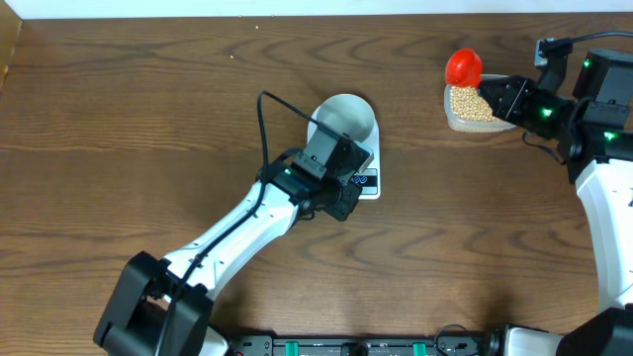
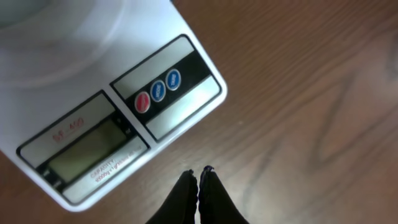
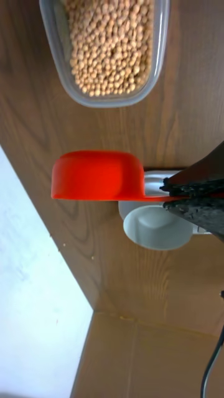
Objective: Scoop item into bowl and weigh 50g on scale
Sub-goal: 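Move the left gripper to the scale's button panel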
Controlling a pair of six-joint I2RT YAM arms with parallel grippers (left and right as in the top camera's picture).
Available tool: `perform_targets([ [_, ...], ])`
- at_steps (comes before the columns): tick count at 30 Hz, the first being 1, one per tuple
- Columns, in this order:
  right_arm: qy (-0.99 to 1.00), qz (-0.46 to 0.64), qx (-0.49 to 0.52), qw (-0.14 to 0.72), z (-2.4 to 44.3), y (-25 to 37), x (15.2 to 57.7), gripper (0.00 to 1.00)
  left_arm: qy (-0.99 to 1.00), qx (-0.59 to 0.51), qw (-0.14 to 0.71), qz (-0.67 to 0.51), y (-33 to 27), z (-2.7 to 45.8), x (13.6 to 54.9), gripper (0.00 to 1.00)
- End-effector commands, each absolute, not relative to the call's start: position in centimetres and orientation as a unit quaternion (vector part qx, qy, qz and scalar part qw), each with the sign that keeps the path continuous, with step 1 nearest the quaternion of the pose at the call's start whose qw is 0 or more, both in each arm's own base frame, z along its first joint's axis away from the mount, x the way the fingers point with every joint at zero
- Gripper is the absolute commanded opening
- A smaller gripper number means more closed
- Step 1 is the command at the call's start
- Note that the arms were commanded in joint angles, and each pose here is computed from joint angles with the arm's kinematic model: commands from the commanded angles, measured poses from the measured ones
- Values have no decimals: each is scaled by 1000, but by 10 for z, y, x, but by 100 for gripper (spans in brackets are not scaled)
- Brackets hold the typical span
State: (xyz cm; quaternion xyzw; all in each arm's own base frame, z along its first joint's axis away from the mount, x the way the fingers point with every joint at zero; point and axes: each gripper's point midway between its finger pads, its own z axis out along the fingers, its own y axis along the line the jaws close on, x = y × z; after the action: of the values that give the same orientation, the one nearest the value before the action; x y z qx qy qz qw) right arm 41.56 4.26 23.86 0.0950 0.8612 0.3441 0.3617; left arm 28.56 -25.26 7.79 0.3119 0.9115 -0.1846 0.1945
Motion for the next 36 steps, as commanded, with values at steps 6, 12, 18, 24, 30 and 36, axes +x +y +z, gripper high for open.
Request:
perform_targets([
  [6, 861, 329, 87, 379, 247, 37, 418, 1, 909, 325, 229, -126, -244, 41, 309, 8],
  [12, 862, 328, 86, 378, 246, 37, 417, 1, 903, 331, 243, -125, -253, 23, 323, 7],
  [18, 864, 321, 91, 376, 244, 35, 417, 1, 900, 335, 250, -122, -255, 18, 328, 7],
  [24, 865, 320, 89, 375, 244, 35, 417, 1, 901, 327, 267, -98, -249, 20, 337, 7],
  [30, 866, 320, 90, 374, 243, 35, 416, 1, 901, 327, 268, -99, -250, 21, 338, 8],
  [36, 866, 320, 89, 374, 243, 35, 416, 1, 898, 326, 277, -101, -252, 23, 341, 7],
])
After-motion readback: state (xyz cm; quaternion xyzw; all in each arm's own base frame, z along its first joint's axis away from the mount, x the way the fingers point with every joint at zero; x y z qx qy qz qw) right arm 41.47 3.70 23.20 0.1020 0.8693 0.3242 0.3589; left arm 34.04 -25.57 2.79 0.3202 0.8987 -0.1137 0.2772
